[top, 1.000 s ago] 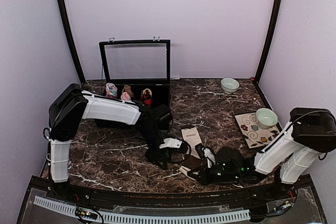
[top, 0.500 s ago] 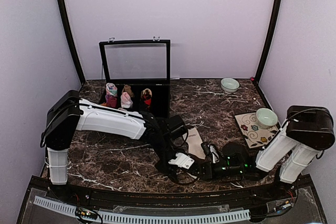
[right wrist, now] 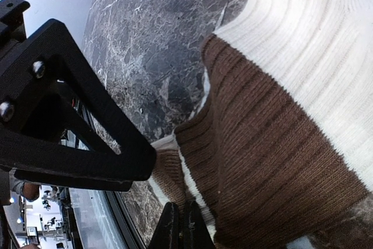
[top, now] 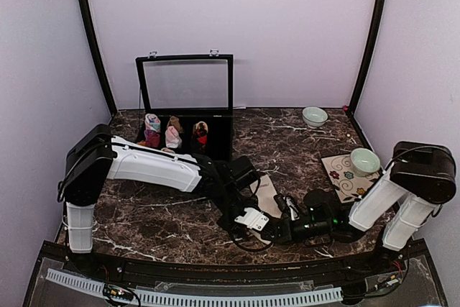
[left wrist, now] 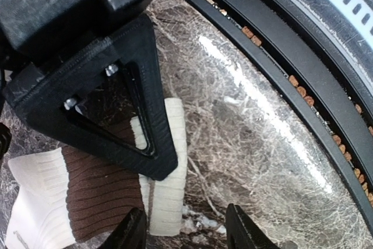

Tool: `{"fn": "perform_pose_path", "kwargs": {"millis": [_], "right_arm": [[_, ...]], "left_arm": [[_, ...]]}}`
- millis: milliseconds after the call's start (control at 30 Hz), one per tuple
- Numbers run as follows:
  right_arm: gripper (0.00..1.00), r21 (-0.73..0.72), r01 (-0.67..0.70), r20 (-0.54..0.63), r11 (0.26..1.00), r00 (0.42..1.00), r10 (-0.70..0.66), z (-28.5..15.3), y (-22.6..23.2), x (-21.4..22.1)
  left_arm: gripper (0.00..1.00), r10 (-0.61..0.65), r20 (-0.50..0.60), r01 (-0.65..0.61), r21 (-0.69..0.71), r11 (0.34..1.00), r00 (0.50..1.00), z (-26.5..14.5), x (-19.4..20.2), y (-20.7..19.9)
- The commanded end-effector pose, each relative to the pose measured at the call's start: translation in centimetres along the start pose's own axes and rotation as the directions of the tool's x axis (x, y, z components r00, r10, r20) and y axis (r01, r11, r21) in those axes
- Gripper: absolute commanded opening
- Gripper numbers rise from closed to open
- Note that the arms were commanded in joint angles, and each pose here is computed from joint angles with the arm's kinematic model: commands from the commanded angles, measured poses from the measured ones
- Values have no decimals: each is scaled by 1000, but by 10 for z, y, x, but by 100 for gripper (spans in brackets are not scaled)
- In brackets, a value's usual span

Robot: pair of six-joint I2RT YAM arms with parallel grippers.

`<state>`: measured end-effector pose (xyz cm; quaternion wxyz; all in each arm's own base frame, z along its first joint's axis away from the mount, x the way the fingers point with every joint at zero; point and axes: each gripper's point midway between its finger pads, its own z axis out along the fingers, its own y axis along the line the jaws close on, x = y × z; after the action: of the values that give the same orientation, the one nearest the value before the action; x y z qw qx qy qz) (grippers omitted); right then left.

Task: Roll the socks
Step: Roll the sock at the center of the board.

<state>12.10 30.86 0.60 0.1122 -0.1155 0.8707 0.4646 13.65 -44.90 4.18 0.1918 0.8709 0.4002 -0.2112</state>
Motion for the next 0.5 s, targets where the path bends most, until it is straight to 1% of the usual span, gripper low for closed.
{"fn": "perform_pose_path", "kwargs": {"millis": [0, 233, 467], "right_arm": [[0, 373, -116, -142, 921, 973, 180, -22, -97, 60], [0, 368, -132, -145, 920, 970, 197, -21, -98, 58], [0, 342, -133, -157, 930, 968, 196, -16, -92, 55]], "left_arm": [[47, 7, -33, -7, 8, 1000, 999, 9, 10, 0], [42, 6, -58, -6, 4, 1000, 998, 17, 17, 3], [36, 16, -75, -21, -63, 998, 997, 22, 19, 15]]}}
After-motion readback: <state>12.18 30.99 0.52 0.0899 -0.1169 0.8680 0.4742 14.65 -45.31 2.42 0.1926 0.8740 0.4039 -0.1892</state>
